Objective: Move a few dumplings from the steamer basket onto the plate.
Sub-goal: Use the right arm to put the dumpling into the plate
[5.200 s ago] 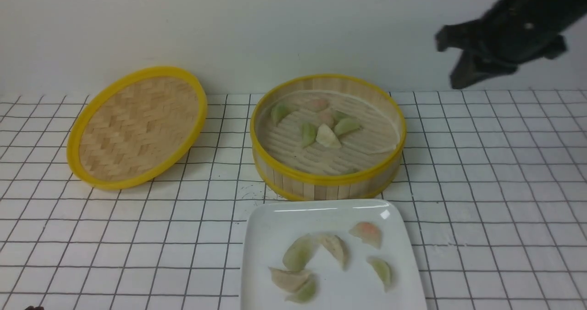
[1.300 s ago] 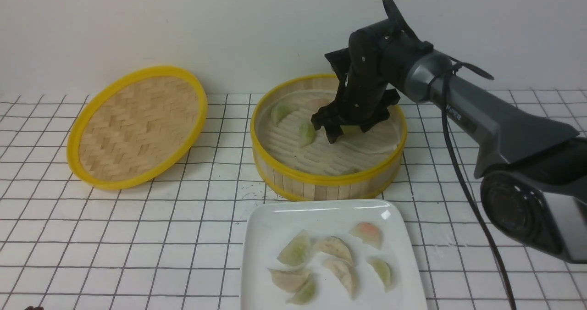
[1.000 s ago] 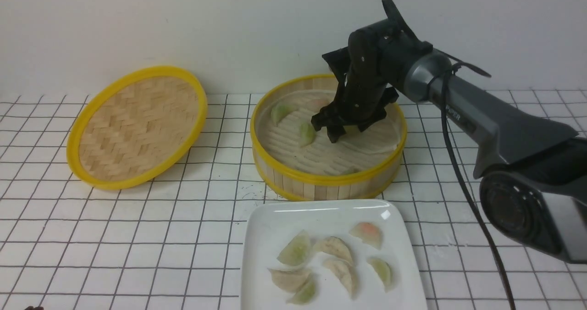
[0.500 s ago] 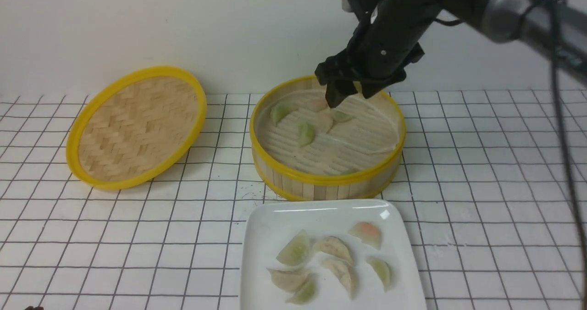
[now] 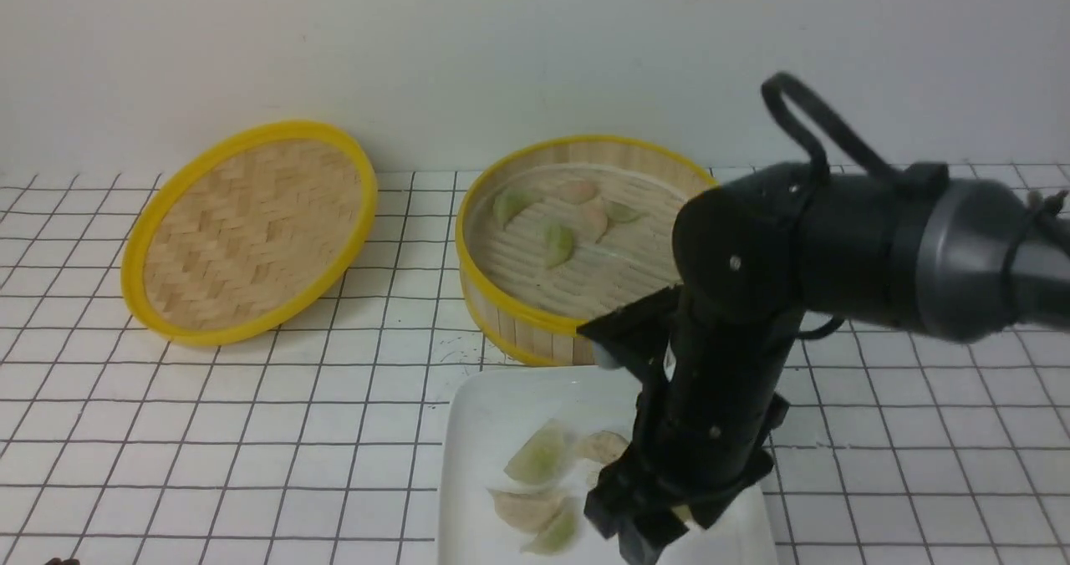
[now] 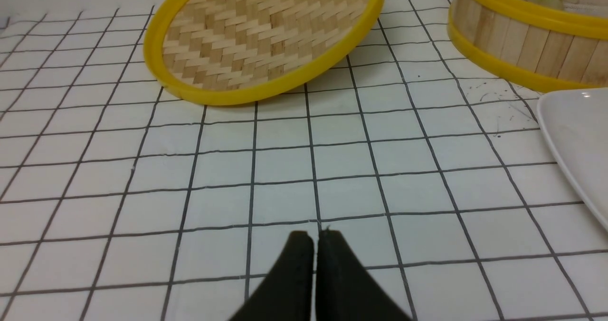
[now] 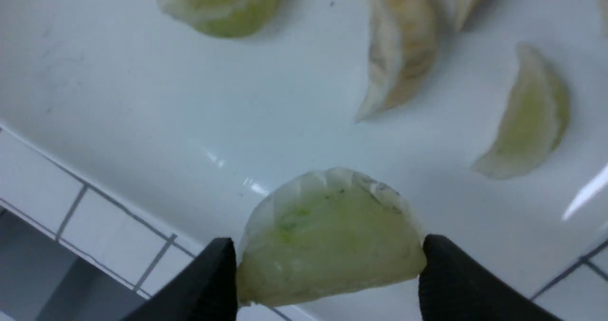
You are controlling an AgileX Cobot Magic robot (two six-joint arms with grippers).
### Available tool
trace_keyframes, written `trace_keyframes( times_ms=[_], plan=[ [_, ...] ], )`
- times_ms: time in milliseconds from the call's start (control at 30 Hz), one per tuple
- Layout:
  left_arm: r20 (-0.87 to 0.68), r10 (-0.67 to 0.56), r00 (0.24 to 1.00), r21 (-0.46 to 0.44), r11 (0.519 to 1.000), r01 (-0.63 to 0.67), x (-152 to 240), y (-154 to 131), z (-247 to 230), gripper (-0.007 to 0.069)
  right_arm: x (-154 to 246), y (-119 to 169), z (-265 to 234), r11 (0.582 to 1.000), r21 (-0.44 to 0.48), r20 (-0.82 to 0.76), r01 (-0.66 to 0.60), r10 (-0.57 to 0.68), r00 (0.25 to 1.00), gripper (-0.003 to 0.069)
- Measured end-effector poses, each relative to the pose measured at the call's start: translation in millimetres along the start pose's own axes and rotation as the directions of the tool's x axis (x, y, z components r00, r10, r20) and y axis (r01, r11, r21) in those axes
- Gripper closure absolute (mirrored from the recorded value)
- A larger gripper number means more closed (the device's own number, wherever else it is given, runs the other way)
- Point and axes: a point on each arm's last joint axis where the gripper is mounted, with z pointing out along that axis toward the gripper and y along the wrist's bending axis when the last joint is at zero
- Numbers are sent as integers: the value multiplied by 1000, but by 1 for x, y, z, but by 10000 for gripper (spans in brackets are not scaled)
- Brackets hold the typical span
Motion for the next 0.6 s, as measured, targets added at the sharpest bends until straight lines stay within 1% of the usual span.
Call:
trace_keyframes(
  times_ms=[133, 200, 300, 433, 600],
  plan=[
    [0, 0, 1000, 0, 1000, 0, 0, 0, 0, 631, -4, 12, 7, 999, -36, 45, 6, -4, 999, 215],
    [0, 0, 1000, 0, 1000, 0, 0, 0, 0, 631, -6, 14, 9, 999, -41, 61, 5, -3, 998, 215],
    [0, 0, 1000, 0, 1000, 0, 0, 0, 0, 631, -11, 14, 11, 999, -47, 100, 2, 3, 995, 176],
    [0, 0, 1000, 0, 1000, 0, 0, 0, 0, 631, -14, 14, 8, 999, -35, 109, 12, -8, 994, 125],
    [0, 0, 1000, 0, 1000, 0, 0, 0, 0, 631, -24, 17, -9, 999, -19, 148, 38, -35, 988, 105]
  ],
)
